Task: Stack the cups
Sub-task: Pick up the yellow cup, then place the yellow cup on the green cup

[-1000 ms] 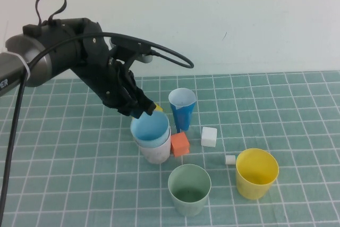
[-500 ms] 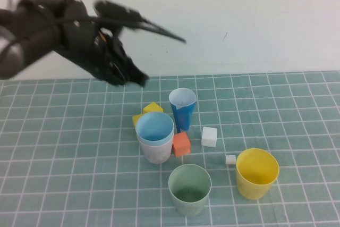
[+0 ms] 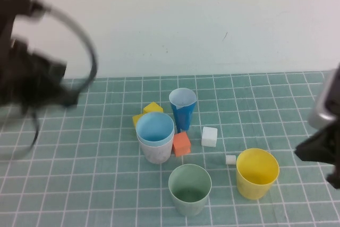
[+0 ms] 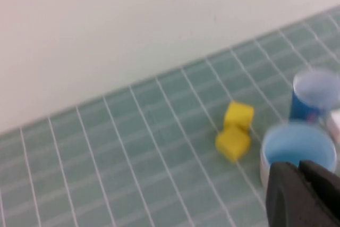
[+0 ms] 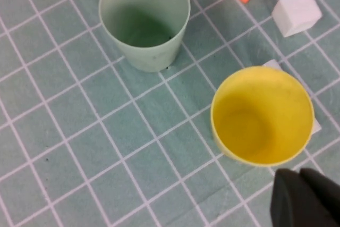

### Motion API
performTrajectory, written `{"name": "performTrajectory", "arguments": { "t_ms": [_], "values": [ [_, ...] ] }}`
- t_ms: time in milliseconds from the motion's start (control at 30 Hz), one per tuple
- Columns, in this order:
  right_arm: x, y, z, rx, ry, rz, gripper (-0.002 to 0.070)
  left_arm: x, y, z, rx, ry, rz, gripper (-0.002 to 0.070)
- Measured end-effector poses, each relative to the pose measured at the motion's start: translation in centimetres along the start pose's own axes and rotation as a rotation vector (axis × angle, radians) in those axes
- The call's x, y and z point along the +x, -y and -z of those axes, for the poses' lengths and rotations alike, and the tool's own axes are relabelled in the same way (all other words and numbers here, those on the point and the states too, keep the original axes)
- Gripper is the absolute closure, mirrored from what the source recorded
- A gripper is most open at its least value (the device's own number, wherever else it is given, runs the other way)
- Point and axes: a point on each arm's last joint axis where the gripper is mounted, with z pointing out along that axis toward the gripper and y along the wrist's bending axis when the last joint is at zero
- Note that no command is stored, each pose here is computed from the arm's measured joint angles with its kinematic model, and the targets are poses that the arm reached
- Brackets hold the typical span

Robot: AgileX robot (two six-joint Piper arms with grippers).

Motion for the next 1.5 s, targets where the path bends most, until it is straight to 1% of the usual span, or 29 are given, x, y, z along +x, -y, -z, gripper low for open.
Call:
{"name": "performTrajectory", "arguments": {
  "t_ms": [100,167,200,267,367,433,467,533,633,700,733,800,833,933,967,1033,1167,1300,1400,1500],
  "values": [
    [-0.6,1.5,-2.3,-0.033,-0.038,-0.018,0.0675,3.7,0.1,1.8,0.001,-0.016,0.000,0.0673],
    [-0.9,2.3,-3.5,-0.052,-0.056,-0.035,0.0638,5.9,0.2,3.1,-0.005,-0.012,-0.012,0.0675],
    [-0.9,2.8,-4.2,-0.061,-0.066,-0.045,0.0598,7.1,0.2,3.7,-0.010,-0.012,-0.018,0.0675],
    [-0.9,3.5,-5.4,-0.078,-0.086,-0.060,0.0497,9.3,0.2,4.6,-0.018,-0.008,-0.032,0.0675],
    [-0.4,4.5,-7.5,-0.098,-0.120,-0.083,0.0307,11.7,0.3,6.1,-0.021,0.026,-0.035,0.0676],
    [0.0,5.1,-8.9,-0.098,-0.139,-0.082,0.0204,13.3,0.3,6.9,-0.023,0.047,-0.035,0.0676],
    [0.2,5.4,-9.4,-0.091,-0.143,-0.086,0.0172,13.7,0.3,7.3,-0.025,0.066,-0.034,0.0676],
    [0.8,6.0,-10.8,-0.075,-0.157,-0.095,0.0139,14.6,0.4,7.9,-0.027,0.095,-0.033,0.0676],
    [1.6,6.7,-12.4,-0.049,-0.175,-0.108,0.0128,15.3,0.4,8.4,-0.029,0.122,-0.033,0.0676],
    [2.0,7.0,-13.2,-0.037,-0.185,-0.113,0.0143,15.6,0.4,8.4,-0.029,0.126,-0.033,0.0676],
    [2.2,7.2,-13.6,-0.035,-0.190,-0.118,0.0169,15.7,0.4,8.4,-0.029,0.126,-0.033,0.0677],
    [2.6,7.3,-14.3,-0.039,-0.202,-0.125,0.0251,16.0,0.4,8.1,-0.030,0.116,-0.037,0.0677],
    [2.7,7.4,-14.5,-0.042,-0.206,-0.127,0.0316,16.1,0.4,8.0,-0.030,0.113,-0.037,0.0676],
    [2.7,7.4,-14.7,-0.048,-0.209,-0.129,0.0541,16.4,0.4,7.8,-0.030,0.103,-0.039,0.0676],
    [2.6,7.4,-14.6,-0.060,-0.209,-0.127,0.0588,16.4,0.4,7.8,-0.032,0.103,-0.041,0.0676],
    [2.0,7.4,-14.3,-0.091,-0.206,-0.121,0.0636,16.3,0.4,7.8,-0.032,0.111,-0.041,0.0676],
    [-0.6,7.6,-12.7,-0.170,-0.175,-0.087,0.0655,16.3,0.4,7.8,-0.032,0.118,-0.041,0.0676],
    [-4.5,7.4,-9.9,-0.175,-0.103,-0.033,0.0657,16.2,0.4,7.8,-0.032,0.120,-0.041,0.0676],
    [-7.7,6.2,-7.8,-0.177,-0.046,0.035,0.0657,16.2,0.4,7.8,-0.032,0.122,-0.041,0.0676],
    [-10.2,4.0,-7.2,-0.201,-0.011,0.116,0.0657,16.2,0.4,7.9,-0.032,0.127,-0.041,0.0677]
  ]
}}
